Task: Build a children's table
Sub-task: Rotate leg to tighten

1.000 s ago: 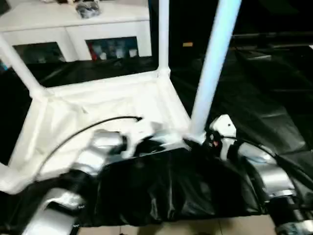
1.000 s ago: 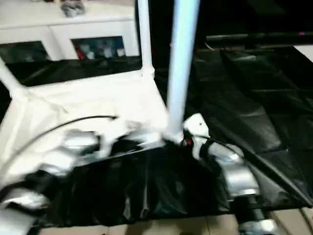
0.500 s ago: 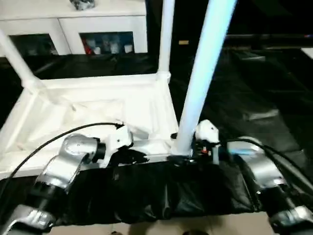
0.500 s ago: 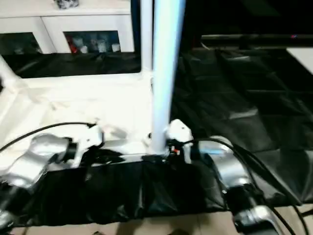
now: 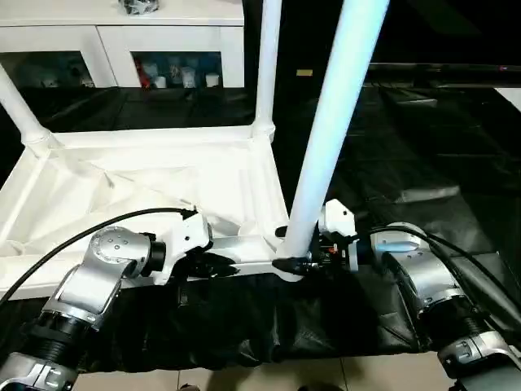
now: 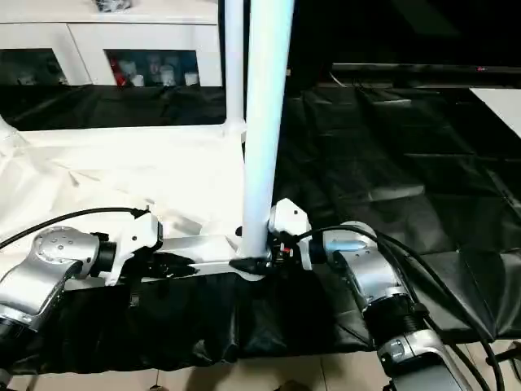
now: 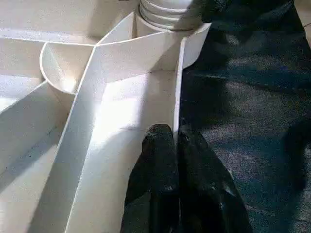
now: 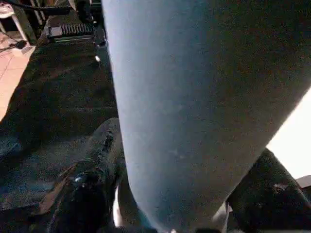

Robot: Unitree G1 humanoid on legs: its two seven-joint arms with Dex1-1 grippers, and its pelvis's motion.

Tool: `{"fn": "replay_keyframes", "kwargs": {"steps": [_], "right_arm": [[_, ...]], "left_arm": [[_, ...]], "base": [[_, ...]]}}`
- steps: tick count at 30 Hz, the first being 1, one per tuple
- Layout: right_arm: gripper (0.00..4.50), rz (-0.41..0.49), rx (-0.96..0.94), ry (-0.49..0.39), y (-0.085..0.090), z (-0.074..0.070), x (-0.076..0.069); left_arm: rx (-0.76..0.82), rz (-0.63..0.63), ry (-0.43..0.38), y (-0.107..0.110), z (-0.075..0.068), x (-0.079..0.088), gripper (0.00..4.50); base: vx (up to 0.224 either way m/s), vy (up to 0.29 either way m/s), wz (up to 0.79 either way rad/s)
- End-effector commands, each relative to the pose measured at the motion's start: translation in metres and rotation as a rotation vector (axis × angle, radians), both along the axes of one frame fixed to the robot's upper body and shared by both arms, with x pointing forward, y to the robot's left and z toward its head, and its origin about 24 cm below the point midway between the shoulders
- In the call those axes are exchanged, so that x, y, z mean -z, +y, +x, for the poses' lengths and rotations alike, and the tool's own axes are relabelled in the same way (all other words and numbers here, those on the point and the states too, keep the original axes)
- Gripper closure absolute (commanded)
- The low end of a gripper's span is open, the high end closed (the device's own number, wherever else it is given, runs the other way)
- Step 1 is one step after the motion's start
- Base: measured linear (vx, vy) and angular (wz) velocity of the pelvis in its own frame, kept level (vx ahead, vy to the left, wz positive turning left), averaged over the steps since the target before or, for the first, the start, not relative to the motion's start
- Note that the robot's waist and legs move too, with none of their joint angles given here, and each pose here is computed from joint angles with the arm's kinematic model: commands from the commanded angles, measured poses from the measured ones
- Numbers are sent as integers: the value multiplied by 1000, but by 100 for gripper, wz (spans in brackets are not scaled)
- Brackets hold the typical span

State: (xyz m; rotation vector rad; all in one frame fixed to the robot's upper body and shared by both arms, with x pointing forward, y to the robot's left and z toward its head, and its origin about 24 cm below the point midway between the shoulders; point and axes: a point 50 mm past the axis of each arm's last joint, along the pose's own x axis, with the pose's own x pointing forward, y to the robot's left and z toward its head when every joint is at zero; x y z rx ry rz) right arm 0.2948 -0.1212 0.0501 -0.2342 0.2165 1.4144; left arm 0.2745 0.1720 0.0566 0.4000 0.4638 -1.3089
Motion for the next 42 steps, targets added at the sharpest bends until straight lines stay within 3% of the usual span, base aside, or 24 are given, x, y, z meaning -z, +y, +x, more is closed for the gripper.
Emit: {"fn": "replay_keyframes", "kwargs": {"steps": [1, 5, 12, 16, 17, 22, 24, 25, 26, 27, 28, 29, 34, 36, 37, 38, 42], "right_arm": [[186, -35, -37, 49, -2, -6, 11], [209, -23, -13, 56, -2, -5, 14], [210, 14, 28, 81, 0, -5, 17], [210, 33, 202, 94, 7, -8, 28], [210, 28, 350, 101, 13, -10, 38], [211, 63, 574, 151, 46, -20, 53], [211, 64, 649, 148, 64, -17, 54], [211, 64, 649, 148, 64, -17, 54], [211, 90, 684, 152, 82, -11, 48], [211, 102, 679, 145, 88, -10, 45], [177, 108, 673, 145, 90, -10, 44], [177, 128, 648, 136, 96, -10, 39], [137, 157, 599, 125, 85, -8, 31], [118, 108, 532, 67, 57, -7, 29], [118, 106, 528, 65, 55, -6, 29], [118, 88, 481, 54, 35, -5, 27], [118, 46, 332, 66, 11, -8, 22]], "left_arm": [[-74, -5, -20, 5, 6, -3, 450], [-70, -12, -23, 0, 9, -2, 450], [-81, -24, -34, -8, 15, -1, 450], [-170, -34, -80, -21, 22, 1, 450], [-213, -41, -108, -31, 26, 3, 450], [-247, -93, -132, -71, 29, 5, 450], [-240, -103, -139, -85, 29, 7, 450], [-240, -103, -139, -85, 29, 7, 450], [-236, -99, -151, -95, 29, 9, 450], [-232, -102, -152, -97, 29, 9, 450], [-233, -105, -153, -97, 29, 9, 450], [-236, -115, -160, -98, 30, 7, 450], [-197, -108, -188, -86, 31, 3, 450], [-138, -105, -174, -71, 28, 2, 450], [-133, -105, -172, -70, 27, 2, 450], [-93, -105, -147, -60, 24, 2, 450], [-45, -97, -103, -46, 21, 2, 450]], "base": [[0, 0, 0], [0, 0, 0], [0, 0, 0], [0, 0, 0], [0, 0, 0], [0, 0, 0], [0, 0, 0], [0, 0, 0], [0, 0, 0], [0, 0, 0], [0, 0, 0], [0, 0, 0], [0, 0, 0], [0, 0, 0], [0, 0, 0], [0, 0, 0], [28, -10, 1]]}}
